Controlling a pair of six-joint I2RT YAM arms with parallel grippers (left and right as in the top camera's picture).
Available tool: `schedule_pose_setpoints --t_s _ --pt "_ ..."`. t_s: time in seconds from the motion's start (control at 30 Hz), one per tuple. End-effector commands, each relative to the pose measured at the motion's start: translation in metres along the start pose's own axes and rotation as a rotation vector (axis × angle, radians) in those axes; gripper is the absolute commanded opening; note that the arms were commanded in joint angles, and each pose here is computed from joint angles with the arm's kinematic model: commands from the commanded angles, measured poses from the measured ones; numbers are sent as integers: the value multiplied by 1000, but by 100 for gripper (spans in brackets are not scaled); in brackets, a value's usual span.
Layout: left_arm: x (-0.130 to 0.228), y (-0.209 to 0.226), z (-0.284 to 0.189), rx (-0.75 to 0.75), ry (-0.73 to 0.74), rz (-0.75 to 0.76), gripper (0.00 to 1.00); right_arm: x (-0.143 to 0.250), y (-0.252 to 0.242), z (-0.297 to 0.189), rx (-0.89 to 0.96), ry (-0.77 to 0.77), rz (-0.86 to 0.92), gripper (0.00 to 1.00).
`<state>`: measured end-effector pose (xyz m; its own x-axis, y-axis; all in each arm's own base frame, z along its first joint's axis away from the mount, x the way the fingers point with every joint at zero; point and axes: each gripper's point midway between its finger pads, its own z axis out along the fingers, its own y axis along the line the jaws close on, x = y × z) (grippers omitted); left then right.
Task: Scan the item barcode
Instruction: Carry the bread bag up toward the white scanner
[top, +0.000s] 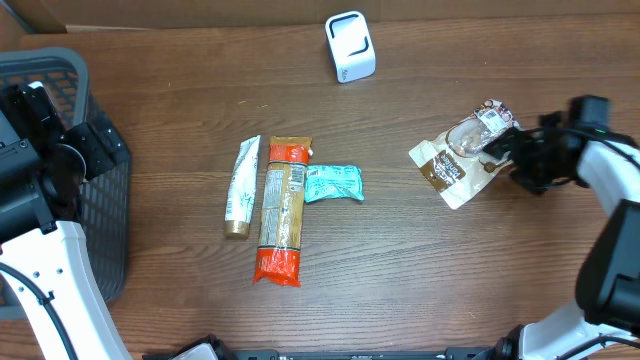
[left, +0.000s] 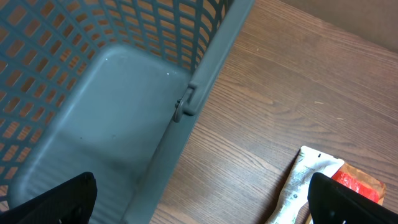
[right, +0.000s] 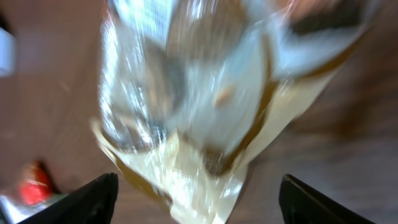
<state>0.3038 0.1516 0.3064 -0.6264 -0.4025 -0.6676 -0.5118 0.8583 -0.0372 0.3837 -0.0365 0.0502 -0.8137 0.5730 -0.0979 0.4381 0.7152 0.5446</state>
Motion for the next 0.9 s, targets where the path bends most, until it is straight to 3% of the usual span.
schedule_pose_setpoints --t_s 0.0,0.3,0.6,0.67,0.8,0.87 --pt "2 0 3 6 9 25 100 4 5 -5 -165 12 -1 89" --pt "2 0 3 6 9 25 100 17 -4 33 -229 15 1 93" --pt "2 0 3 6 9 25 99 16 31 98 -290 16 36 88" --pt "2 0 3 6 9 25 100 17 32 114 -254 2 77 81" --pt "2 0 3 6 9 25 100 16 37 125 -226 -33 74 45" --pt "2 0 2 6 8 25 99 16 43 125 -245 -35 52 34"
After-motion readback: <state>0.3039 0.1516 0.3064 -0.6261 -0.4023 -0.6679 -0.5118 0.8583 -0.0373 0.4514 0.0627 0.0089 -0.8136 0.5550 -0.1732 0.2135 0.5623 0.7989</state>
